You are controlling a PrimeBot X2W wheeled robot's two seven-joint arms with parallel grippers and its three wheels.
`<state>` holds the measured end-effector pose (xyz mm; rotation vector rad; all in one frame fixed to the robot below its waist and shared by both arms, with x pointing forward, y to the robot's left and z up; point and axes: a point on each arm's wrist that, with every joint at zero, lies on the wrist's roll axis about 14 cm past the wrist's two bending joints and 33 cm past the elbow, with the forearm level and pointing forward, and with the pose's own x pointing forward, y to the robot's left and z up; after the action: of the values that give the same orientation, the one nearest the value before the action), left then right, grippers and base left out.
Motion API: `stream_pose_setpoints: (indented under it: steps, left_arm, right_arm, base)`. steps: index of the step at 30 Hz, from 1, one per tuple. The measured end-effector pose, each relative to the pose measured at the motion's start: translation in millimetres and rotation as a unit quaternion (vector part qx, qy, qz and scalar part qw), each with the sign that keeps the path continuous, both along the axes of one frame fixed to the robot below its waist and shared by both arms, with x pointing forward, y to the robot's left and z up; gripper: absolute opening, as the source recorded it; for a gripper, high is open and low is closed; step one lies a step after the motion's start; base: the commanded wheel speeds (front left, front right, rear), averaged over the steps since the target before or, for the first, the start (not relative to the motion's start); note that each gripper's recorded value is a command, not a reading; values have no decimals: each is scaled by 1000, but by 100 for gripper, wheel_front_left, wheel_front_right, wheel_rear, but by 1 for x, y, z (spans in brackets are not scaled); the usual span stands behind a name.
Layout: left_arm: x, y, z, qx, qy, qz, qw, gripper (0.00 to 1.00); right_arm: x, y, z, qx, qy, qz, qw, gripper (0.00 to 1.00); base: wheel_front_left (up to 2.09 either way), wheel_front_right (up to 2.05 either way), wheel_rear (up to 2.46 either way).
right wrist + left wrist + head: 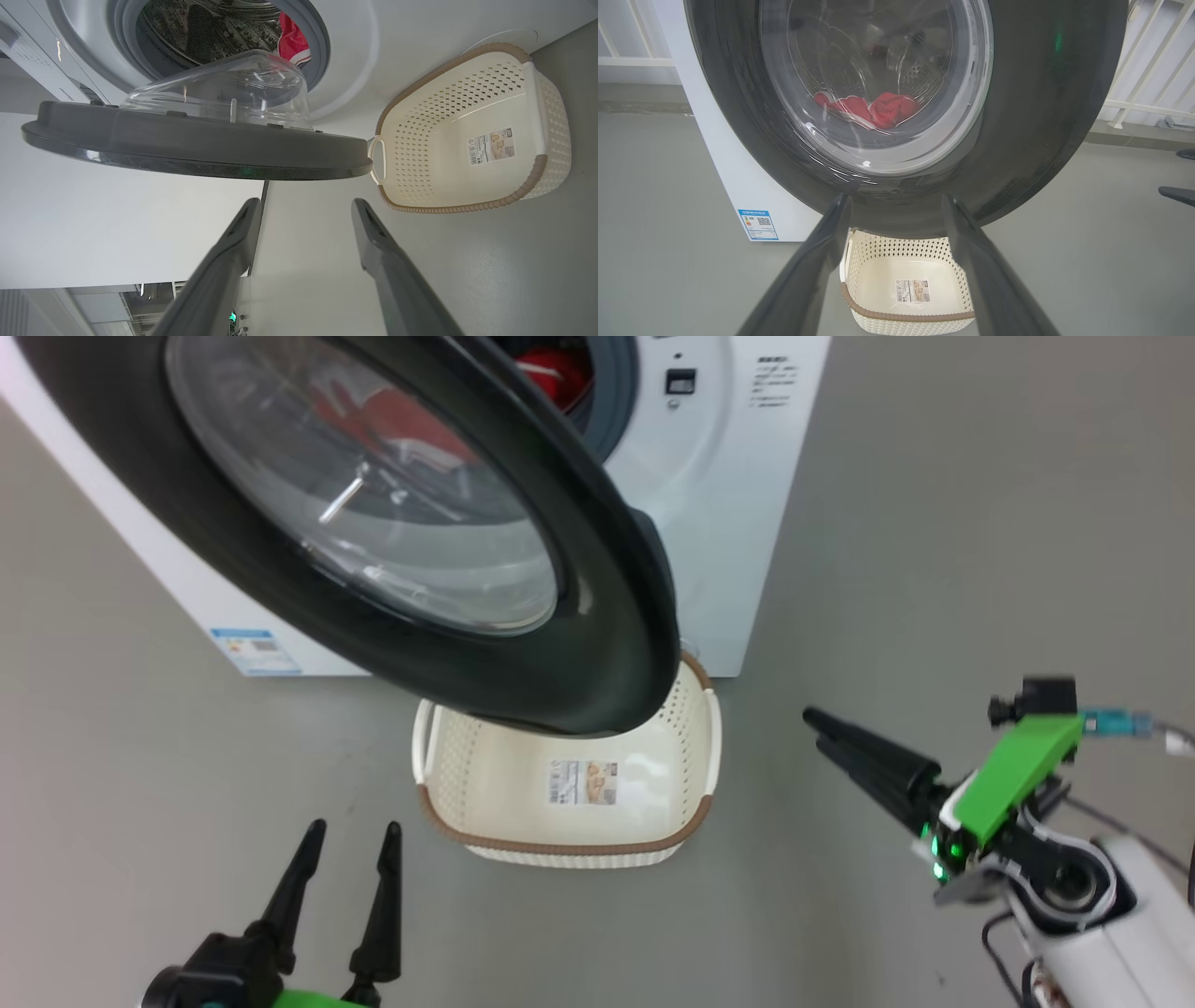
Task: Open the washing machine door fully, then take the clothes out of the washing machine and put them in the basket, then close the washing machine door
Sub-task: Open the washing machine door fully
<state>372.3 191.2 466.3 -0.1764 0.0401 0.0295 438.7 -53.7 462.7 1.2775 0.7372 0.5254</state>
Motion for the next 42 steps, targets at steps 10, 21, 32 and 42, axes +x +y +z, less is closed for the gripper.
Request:
stream_pose_setpoints:
  steps: [10,21,32,42]
  left_arm:
    - [5,-13,1,-1,-4,-21,1000,100]
    - [12,-19,-2,1,0,-34,999,100]
    - [15,-23,-4,-1,2,-42,999,100]
    - [14,-18,0,7,-5,-35,999,100]
  right_arm:
    - [-28,-57,-31,-38,20,-146,988,100]
    - [-49,-93,-57,-272,-94,-178,941,100]
    - [-40,-136,-37,-403,-209,-217,864,100]
    - [-50,-143,-14,-469,-262,-255,804,100]
  base:
    - [0,0,0]
    - [0,0,0]
    - [0,0,0]
    - [0,0,0]
